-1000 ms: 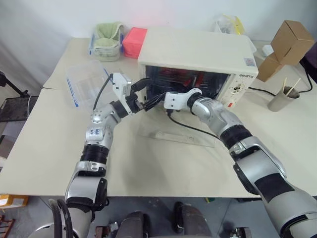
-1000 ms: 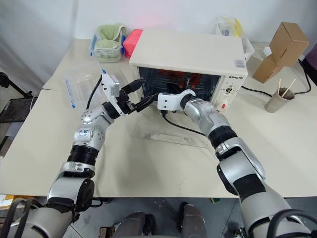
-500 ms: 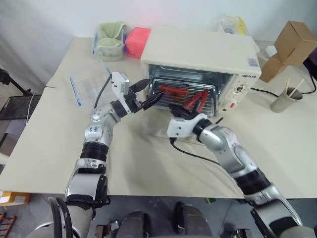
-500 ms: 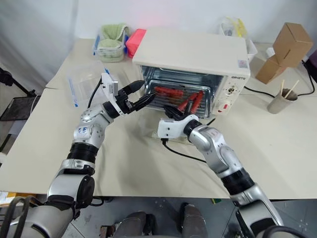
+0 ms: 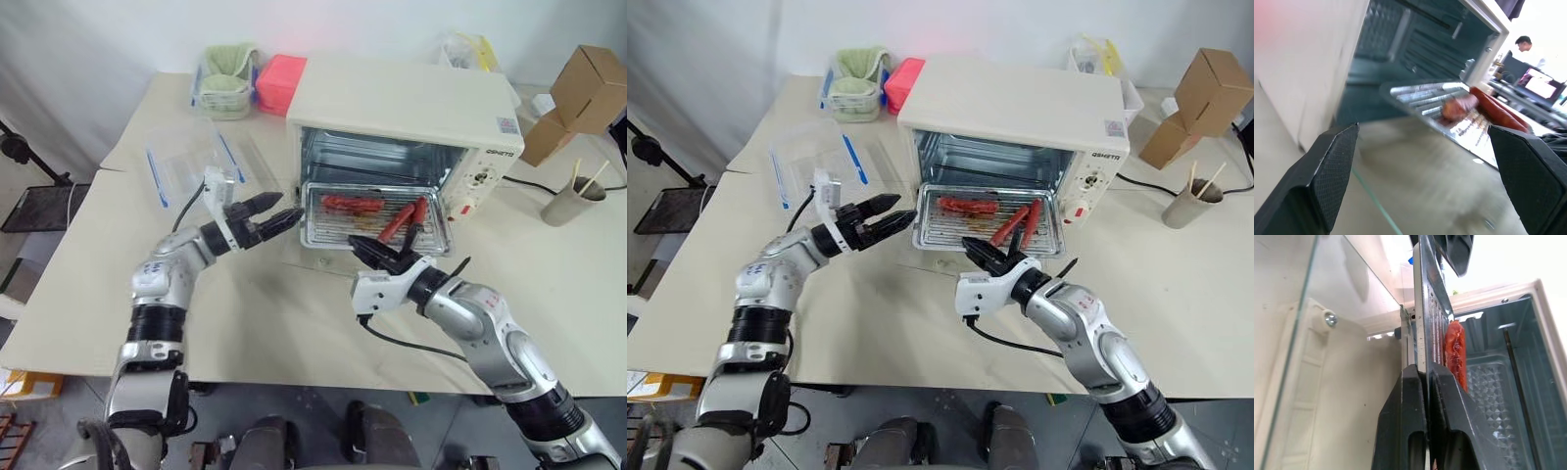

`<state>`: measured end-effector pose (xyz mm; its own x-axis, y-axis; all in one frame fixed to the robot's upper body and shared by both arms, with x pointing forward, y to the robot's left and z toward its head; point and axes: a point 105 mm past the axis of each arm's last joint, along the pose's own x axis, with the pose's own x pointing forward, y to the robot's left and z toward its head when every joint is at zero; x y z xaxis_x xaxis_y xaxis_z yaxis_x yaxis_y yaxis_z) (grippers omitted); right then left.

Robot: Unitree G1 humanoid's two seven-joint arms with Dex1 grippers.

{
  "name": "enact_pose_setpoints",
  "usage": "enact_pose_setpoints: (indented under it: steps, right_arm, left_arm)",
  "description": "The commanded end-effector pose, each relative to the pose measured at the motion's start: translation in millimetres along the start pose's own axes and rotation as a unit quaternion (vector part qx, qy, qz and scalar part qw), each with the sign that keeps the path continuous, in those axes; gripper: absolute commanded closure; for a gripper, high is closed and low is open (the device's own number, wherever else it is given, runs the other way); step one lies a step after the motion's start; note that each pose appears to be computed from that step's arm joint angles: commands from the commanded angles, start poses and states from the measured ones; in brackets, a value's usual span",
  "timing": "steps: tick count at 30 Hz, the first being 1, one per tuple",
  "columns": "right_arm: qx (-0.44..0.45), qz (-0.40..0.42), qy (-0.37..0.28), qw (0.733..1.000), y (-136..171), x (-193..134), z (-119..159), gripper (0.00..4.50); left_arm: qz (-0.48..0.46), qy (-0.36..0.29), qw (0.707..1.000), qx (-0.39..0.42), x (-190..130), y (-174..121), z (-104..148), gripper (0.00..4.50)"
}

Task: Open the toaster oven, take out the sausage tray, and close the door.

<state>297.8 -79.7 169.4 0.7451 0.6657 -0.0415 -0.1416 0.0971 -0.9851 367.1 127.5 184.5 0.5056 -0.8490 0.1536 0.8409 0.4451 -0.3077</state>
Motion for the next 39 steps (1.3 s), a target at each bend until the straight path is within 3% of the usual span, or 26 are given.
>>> enact_pose_setpoints:
  steps: [1,5,14,18,30,36,39]
  right_arm:
    - [-0.025,-0.017,-0.01,1.0,-15,-10,6,4.49]
    - [-0.03,-0.011,-0.025,0.999,-16,-9,10,4.49]
    - [-0.038,-0.001,-0.067,0.997,-16,2,22,4.49]
    - [-0.039,0.005,-0.079,0.996,-15,4,23,4.5]
    - [-0.037,0.005,-0.113,0.993,-18,6,28,4.5]
    - [0.009,0.008,-0.135,0.991,-20,3,31,4.5]
    - [0.026,0.012,-0.144,0.989,-20,1,32,3.64]
  left_arm:
    - [-0.038,0.014,0.995,-0.092,-4,-25,8,0.0]
    - [-0.056,0.073,0.971,-0.22,-9,-45,-4,0.0]
    - [-0.052,0.076,0.944,-0.317,4,-54,-9,0.0]
    - [-0.051,0.064,0.936,-0.342,8,-55,-9,0.84]
    - [-0.045,0.059,0.914,-0.399,4,-51,-23,4.36]
    - [-0.035,0.057,0.899,-0.433,3,-50,-33,4.47]
    - [-0.041,0.042,0.891,-0.449,2,-51,-30,4.5]
